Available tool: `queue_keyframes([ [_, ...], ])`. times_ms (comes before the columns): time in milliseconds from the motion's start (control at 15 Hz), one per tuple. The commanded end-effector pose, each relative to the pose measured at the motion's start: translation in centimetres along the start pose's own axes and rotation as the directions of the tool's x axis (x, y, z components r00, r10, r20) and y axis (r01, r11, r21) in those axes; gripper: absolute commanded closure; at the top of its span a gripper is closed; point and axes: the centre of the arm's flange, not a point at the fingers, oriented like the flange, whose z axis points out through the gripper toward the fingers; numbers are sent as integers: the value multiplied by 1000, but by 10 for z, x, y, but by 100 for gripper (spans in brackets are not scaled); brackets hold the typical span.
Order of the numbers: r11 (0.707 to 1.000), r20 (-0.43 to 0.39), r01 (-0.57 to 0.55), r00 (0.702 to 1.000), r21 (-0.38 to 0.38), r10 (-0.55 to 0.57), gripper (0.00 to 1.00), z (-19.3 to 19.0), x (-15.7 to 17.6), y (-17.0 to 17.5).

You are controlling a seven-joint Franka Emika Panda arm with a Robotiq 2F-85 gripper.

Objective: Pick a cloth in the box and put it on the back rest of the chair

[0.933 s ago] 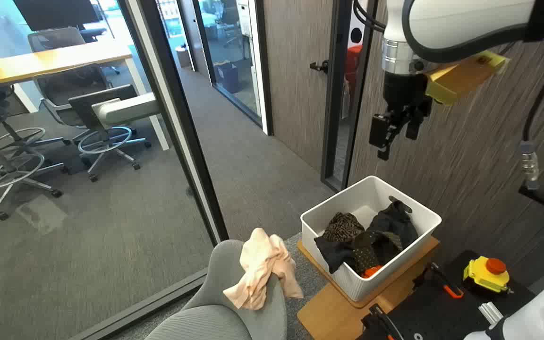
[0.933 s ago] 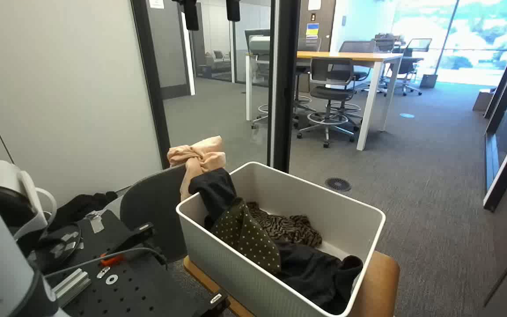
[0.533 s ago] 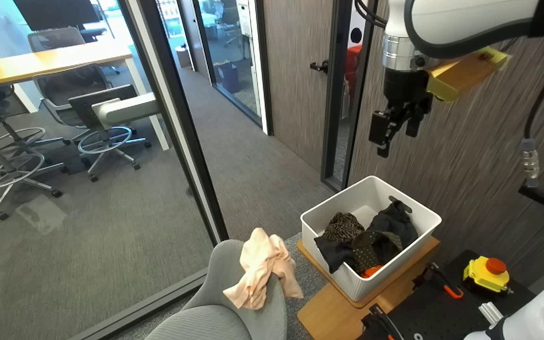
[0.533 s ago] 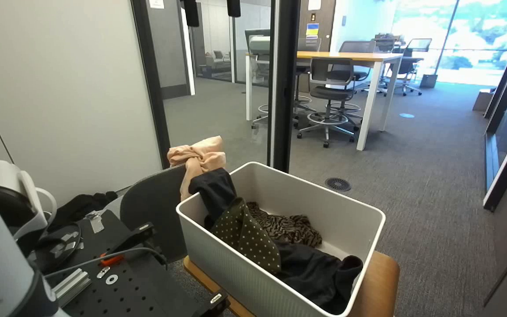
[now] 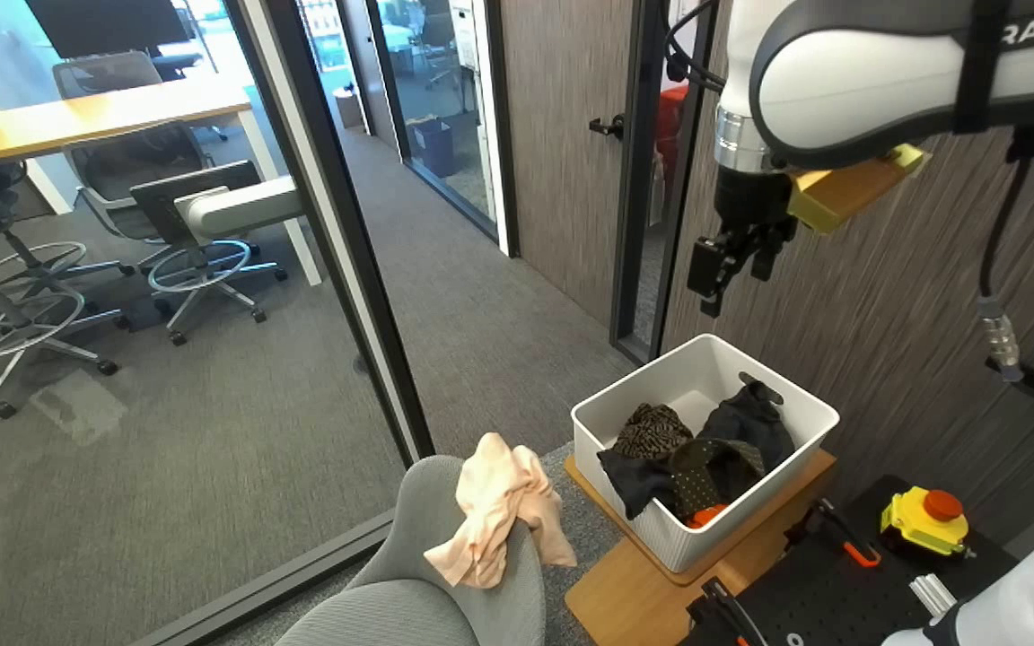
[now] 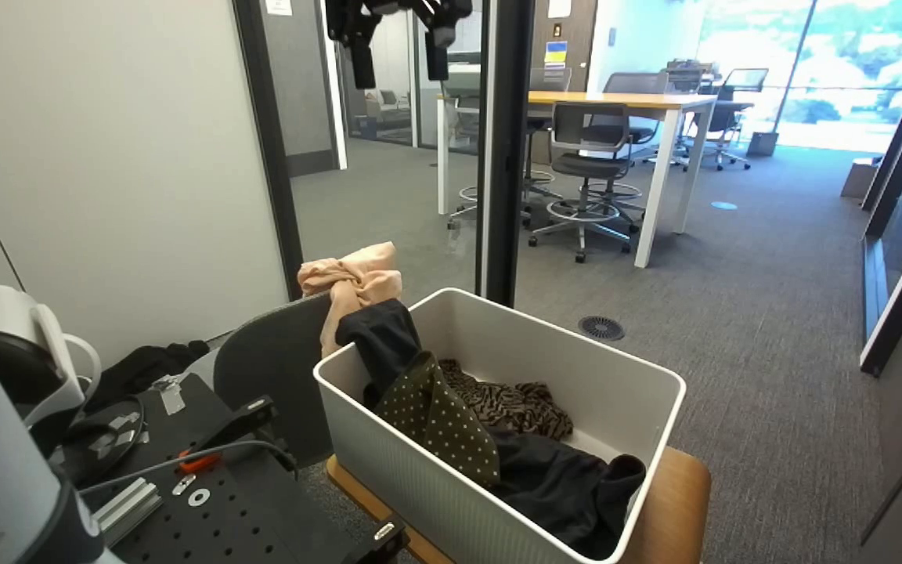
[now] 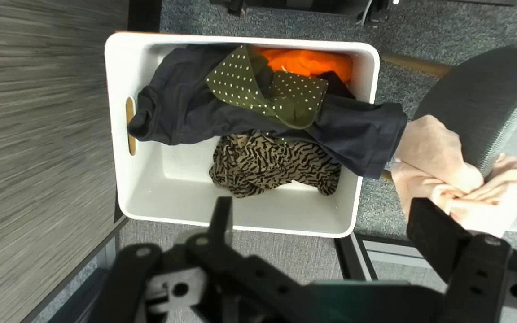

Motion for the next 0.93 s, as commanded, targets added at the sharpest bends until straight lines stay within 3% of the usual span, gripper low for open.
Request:
queue_keyframes([
  [0,997,-69,78,995,6,-77,0,43,19,12],
  [867,959,-137,236,967,159,-215,0,271,125,79],
])
